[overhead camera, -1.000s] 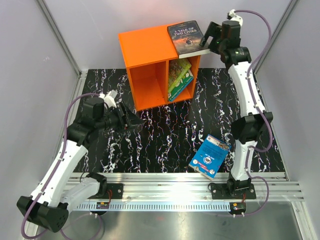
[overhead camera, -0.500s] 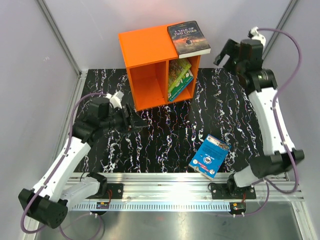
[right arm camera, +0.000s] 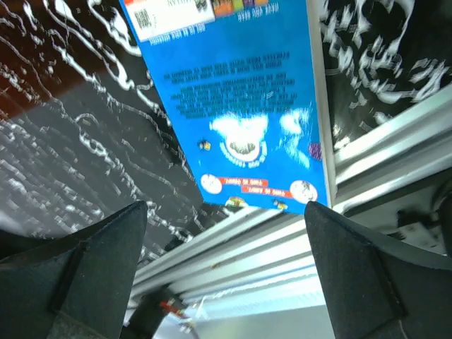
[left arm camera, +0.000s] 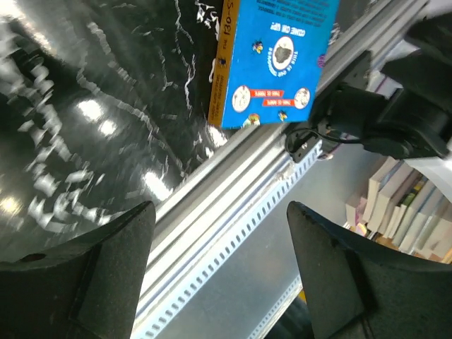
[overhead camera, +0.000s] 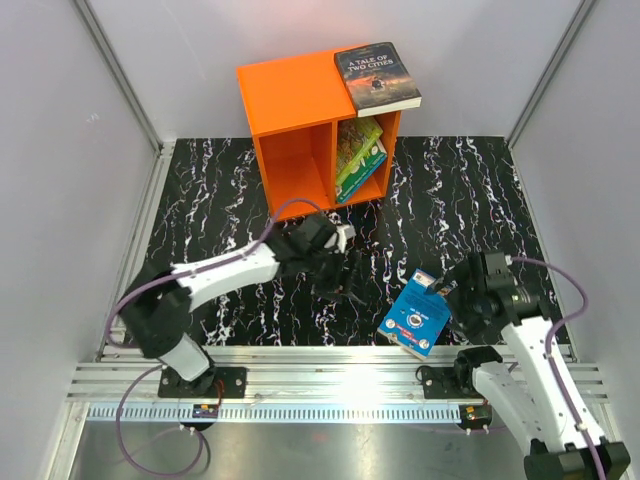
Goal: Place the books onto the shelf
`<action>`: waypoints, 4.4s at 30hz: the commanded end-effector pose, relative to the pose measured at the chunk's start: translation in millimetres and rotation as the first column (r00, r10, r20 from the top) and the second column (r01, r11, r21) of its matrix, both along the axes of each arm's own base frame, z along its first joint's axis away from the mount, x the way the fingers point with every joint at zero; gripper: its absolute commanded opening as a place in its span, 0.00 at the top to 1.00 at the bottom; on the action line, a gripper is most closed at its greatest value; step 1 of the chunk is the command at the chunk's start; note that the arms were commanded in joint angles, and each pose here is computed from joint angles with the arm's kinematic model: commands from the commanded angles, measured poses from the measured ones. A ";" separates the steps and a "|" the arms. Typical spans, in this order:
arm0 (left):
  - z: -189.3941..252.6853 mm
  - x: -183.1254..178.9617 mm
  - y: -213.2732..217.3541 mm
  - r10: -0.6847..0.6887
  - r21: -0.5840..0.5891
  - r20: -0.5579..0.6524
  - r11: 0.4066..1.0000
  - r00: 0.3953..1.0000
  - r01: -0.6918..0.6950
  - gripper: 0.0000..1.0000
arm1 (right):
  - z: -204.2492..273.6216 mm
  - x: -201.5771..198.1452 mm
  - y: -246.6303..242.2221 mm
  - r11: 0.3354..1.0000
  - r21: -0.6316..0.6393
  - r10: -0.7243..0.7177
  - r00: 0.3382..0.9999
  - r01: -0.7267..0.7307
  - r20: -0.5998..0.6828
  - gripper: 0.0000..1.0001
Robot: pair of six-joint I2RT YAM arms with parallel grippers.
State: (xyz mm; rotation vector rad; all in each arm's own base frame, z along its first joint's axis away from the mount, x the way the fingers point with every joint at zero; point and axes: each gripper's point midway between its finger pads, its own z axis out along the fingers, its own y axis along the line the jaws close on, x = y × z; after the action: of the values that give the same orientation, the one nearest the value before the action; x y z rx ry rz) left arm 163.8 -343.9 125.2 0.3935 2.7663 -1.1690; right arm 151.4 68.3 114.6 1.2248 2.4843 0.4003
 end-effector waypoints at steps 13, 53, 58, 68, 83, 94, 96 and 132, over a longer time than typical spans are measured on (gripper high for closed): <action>-50.3 7.1 -104.4 -0.155 -0.032 -0.057 0.988 0.986 0.154 0.20 | -57.5 -26.1 17.4 0.989 0.115 -0.074 0.979 0.097 -0.189 0.00; -72.7 32.2 -37.9 0.023 0.020 -0.087 1.000 0.996 -0.021 0.22 | -91.3 115.7 78.9 0.940 -0.049 0.334 0.940 -0.338 -0.070 0.57; -84.8 20.3 -31.3 0.047 0.004 -0.132 0.999 0.990 -0.047 0.23 | -107.3 105.1 85.4 0.933 -0.001 0.359 0.931 -0.360 -0.068 0.91; -77.1 11.8 -22.0 0.065 -0.030 -0.134 0.997 0.989 -0.070 0.23 | -61.1 112.8 106.9 0.917 0.086 0.377 0.917 -0.389 0.133 1.00; -49.2 28.4 17.8 0.258 -0.298 -0.176 0.906 0.950 -0.301 0.21 | 49.1 108.3 117.9 0.900 0.167 0.334 0.884 -0.402 0.328 1.00; -26.3 71.7 20.0 0.305 -0.435 -0.194 0.825 0.932 -0.361 0.21 | 60.8 94.6 111.8 0.897 0.152 0.348 0.874 -0.416 0.340 1.00; -32.8 74.9 17.1 0.301 -0.426 -0.206 0.829 0.931 -0.362 0.21 | 54.4 91.4 112.0 0.895 0.161 0.348 0.877 -0.416 0.332 1.00; 9.4 72.8 -46.4 0.065 -0.741 -0.383 0.575 0.922 -0.348 0.60 | 39.9 83.4 137.5 0.827 0.415 0.212 0.894 -0.379 0.394 1.00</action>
State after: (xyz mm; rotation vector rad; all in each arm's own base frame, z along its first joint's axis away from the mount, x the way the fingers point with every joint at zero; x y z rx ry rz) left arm 243.4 -384.4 62.8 -0.5506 2.3528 -2.1264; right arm 238.2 198.2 142.9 0.8543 2.3744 1.1772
